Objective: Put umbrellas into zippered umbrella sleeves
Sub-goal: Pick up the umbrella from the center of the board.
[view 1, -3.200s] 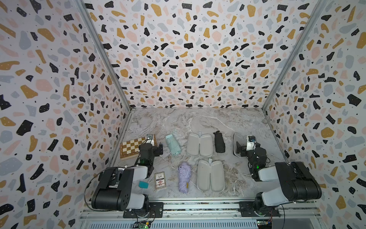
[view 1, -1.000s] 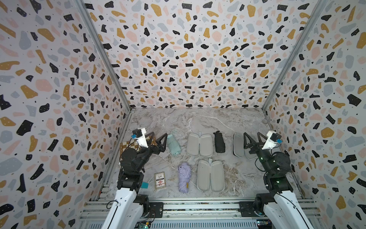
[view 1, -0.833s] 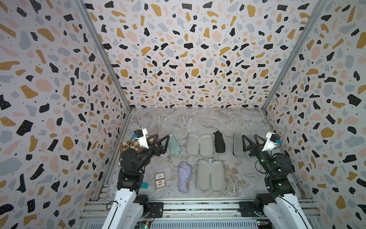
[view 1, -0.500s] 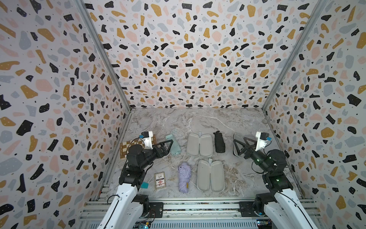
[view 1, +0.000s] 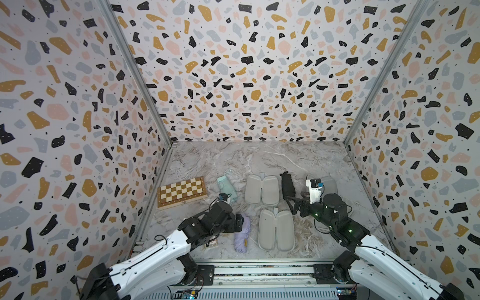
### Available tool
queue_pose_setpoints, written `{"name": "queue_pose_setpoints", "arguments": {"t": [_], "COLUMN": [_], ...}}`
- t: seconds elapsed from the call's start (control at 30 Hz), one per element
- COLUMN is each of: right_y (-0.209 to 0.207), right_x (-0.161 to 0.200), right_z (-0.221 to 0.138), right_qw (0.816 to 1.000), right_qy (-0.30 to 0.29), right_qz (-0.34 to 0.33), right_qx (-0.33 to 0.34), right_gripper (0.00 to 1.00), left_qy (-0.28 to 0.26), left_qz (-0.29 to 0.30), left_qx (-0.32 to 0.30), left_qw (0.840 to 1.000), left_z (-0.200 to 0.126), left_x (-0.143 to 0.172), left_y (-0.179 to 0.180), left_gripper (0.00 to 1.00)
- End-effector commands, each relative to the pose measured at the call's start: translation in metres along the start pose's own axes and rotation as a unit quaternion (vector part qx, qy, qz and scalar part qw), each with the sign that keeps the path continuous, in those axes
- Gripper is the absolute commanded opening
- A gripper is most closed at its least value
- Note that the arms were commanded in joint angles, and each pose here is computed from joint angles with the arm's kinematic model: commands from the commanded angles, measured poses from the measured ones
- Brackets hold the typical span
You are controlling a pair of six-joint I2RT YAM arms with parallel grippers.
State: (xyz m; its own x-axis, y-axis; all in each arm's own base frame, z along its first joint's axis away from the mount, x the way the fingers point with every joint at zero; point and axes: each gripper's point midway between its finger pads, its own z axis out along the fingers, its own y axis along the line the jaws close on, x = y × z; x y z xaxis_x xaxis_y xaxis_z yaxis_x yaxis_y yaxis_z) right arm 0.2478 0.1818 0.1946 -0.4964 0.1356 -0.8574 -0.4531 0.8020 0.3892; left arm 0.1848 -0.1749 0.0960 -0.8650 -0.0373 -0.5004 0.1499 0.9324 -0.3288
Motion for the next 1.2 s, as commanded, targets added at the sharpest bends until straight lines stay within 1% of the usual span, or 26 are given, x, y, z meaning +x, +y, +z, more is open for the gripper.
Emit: {"name": "queue_pose_setpoints", "arguments": {"t": [0.0,0.13,0.17,0.27,0.43,0.57,0.77,0.9,0.97,1.07,1.13,1.17], "right_y": [-0.007,-0.003,-0.002,-0.002,-0.001,-0.004,-0.003,-0.001,-0.001,-0.001,-0.001,-0.003], "right_x": [0.007,0.02,0.021,0.022,0.023,0.025,0.026,0.025,0.025,0.025,0.024,0.024], "right_z": [-0.006,-0.012,-0.013,-0.014,-0.015,-0.014,-0.013,-0.013,-0.014,-0.015,-0.016,-0.016], "right_qw": [1.0,1.0,1.0,1.0,1.0,1.0,1.0,1.0,1.0,1.0,1.0,1.0], "right_qy": [-0.004,-0.004,-0.008,-0.007,-0.007,-0.003,-0.001,-0.003,-0.006,-0.007,-0.01,-0.01], "right_qz": [0.005,0.011,0.011,0.009,0.008,0.008,0.005,0.003,0.003,0.002,0.002,0.002], "right_qx": [0.013,-0.014,-0.019,-0.019,-0.022,-0.016,-0.019,-0.024,-0.024,-0.025,-0.023,-0.021], "right_gripper": [1.0,1.0,1.0,1.0,1.0,1.0,1.0,1.0,1.0,1.0,1.0,1.0], "left_qy": [-0.012,0.067,0.077,0.081,0.086,0.1,0.114,0.111,0.111,0.113,0.11,0.108], "left_qz": [0.006,0.027,0.029,0.035,0.049,0.053,0.059,0.061,0.061,0.062,0.062,0.063], "left_qx": [-0.055,-0.044,-0.038,-0.008,-0.037,-0.029,-0.037,-0.041,-0.046,-0.047,-0.041,-0.038], "left_qw": [0.998,0.996,0.996,0.996,0.994,0.993,0.991,0.991,0.991,0.991,0.991,0.991], "left_z": [-0.005,0.014,0.018,0.024,0.029,0.037,0.05,0.054,0.055,0.058,0.058,0.058], "left_x": [0.0,0.033,0.037,0.04,0.043,0.049,0.056,0.055,0.056,0.057,0.055,0.054], "left_y": [0.01,0.001,-0.003,-0.02,-0.018,-0.024,-0.026,-0.025,-0.023,-0.023,-0.026,-0.027], "left_gripper": [0.94,0.92,0.92,0.91,0.87,0.81,0.76,0.7,0.69,0.62,0.52,0.51]}}
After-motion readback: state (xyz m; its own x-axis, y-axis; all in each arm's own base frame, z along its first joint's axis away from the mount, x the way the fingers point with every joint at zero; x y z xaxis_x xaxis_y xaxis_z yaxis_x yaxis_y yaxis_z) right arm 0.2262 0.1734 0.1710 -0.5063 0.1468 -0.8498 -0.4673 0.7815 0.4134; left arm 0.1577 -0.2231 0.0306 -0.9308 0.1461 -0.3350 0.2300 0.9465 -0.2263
